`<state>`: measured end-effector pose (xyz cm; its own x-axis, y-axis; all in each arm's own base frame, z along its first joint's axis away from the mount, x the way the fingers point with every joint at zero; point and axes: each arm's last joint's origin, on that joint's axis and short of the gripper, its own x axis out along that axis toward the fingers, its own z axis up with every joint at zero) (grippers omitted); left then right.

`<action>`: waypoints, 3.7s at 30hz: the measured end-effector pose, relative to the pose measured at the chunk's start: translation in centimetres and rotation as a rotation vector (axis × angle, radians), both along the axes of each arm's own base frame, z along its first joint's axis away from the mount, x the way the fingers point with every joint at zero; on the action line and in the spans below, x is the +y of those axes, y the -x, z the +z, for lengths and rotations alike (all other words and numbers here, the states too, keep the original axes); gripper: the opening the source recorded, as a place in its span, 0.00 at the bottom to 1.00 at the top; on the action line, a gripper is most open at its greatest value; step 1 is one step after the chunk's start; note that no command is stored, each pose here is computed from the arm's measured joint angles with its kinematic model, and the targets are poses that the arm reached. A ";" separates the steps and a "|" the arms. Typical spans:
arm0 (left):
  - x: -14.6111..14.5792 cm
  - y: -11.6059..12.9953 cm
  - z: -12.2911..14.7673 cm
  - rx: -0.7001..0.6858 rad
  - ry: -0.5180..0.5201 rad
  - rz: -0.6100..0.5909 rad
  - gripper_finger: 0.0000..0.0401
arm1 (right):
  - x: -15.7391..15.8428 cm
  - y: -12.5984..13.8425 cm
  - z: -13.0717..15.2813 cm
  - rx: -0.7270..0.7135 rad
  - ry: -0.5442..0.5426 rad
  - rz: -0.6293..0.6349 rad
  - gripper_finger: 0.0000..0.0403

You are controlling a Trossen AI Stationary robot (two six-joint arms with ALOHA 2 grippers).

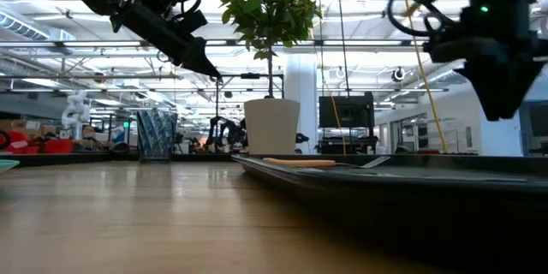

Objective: Pick and place plate/cup/fork/spoon on tray
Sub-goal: Move the black tray to the center of the table

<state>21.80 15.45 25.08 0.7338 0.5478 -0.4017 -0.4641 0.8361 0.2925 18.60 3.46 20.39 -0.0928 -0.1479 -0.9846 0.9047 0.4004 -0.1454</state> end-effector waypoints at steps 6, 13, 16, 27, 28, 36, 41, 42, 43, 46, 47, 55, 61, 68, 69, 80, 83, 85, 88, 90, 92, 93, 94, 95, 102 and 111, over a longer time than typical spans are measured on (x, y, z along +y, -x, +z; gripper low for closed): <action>0.0 0.0 0.0 0.001 0.000 0.000 0.19 | -0.3 1.8 -2.7 -0.065 -0.041 -0.002 0.33; 0.0 0.0 0.0 0.000 0.000 0.000 0.19 | -0.4 2.9 -5.0 -0.051 -0.061 -0.014 0.33; 0.0 0.0 0.0 -0.004 0.000 0.001 0.19 | -0.5 3.0 -5.1 -0.045 -0.059 0.003 0.33; 0.0 0.0 0.0 -0.006 0.001 0.002 0.19 | -0.4 2.6 -5.2 -0.055 -0.068 0.174 0.23; 0.0 0.0 0.0 -0.007 0.001 0.002 0.19 | -0.4 2.6 -5.2 -0.054 -0.068 0.180 0.21; 0.0 0.0 0.1 -0.009 0.002 0.003 0.19 | -0.3 2.2 -5.4 -0.059 -0.069 0.200 0.07; 0.0 0.0 0.1 -0.010 0.003 0.003 0.19 | -0.4 2.2 -5.4 -0.057 -0.052 0.252 0.07; 0.0 0.0 0.1 -0.009 0.003 0.003 0.19 | -0.5 2.2 -5.4 -0.055 -0.053 0.264 0.07; 0.0 0.0 0.1 -0.009 0.003 0.003 0.19 | -0.5 2.1 -5.4 -0.054 -0.052 0.273 0.06; 0.0 0.0 0.1 -0.010 0.002 0.003 0.19 | -0.8 2.0 -5.5 -0.059 -0.044 0.291 0.06; 0.0 0.0 0.1 -0.012 0.001 0.003 0.19 | -0.9 1.9 -5.4 -0.065 -0.033 0.305 0.06; 0.0 0.0 0.1 -0.019 0.001 0.005 0.19 | -2.1 0.7 -5.4 -0.151 -0.016 0.403 0.04; 0.0 -0.1 0.2 -0.029 0.003 0.008 0.19 | -3.2 0.1 -5.4 -0.194 -0.004 0.455 0.00; 0.1 -0.1 0.2 -0.034 0.000 0.008 0.19 | -4.4 -0.4 -5.3 -0.224 0.015 0.502 0.00; 0.1 -0.1 0.3 -0.034 0.000 0.008 0.19 | -4.5 -0.5 -5.4 -0.225 0.017 0.510 0.00; 0.1 -0.1 0.4 -0.043 -0.018 0.003 0.19 | -6.3 -4.9 -5.6 -0.133 0.027 0.773 0.00; 0.1 -0.1 0.4 -0.041 -0.018 0.003 0.19 | -7.0 -6.4 -5.6 -0.096 0.020 0.841 0.00; 0.1 -0.1 0.4 -0.038 -0.017 0.003 0.19 | -7.5 -7.3 -5.4 -0.075 0.013 0.877 0.00; 0.0 -0.1 0.2 -0.023 -0.009 0.001 0.19 | -8.3 -8.3 -5.0 -0.048 0.008 0.925 0.00; 0.0 -0.1 0.2 -0.016 -0.008 0.000 0.19 | -8.8 -8.8 -4.8 -0.035 0.006 0.956 0.00; 0.0 -0.1 0.1 -0.014 -0.007 0.000 0.19 | -9.4 -9.2 -4.6 -0.030 0.007 0.987 0.00; 0.0 0.0 0.1 -0.013 -0.006 0.000 0.19 | -9.7 -9.3 -4.6 -0.028 0.011 1.002 0.00; 0.0 0.0 0.1 -0.010 -0.004 0.000 0.19 | -10.0 -9.5 -4.6 -0.024 0.011 1.021 0.00; 0.0 0.0 0.1 -0.007 -0.002 0.000 0.19 | -10.2 -9.5 -4.6 -0.020 0.009 1.043 0.00; -0.1 0.1 -0.2 0.018 0.015 0.001 0.19 | -10.6 -9.7 -5.0 -0.002 -0.003 1.197 0.00; -0.1 0.2 -0.4 0.037 0.035 0.004 0.19 | -10.5 -10.6 -4.8 -0.054 0.080 1.191 0.00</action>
<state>21.63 15.33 24.65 0.7162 0.5354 -0.4476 -0.4565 0.8446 0.2798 29.18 -7.09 15.63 0.1855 -0.1743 -0.9671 -0.0231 0.9831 -0.1816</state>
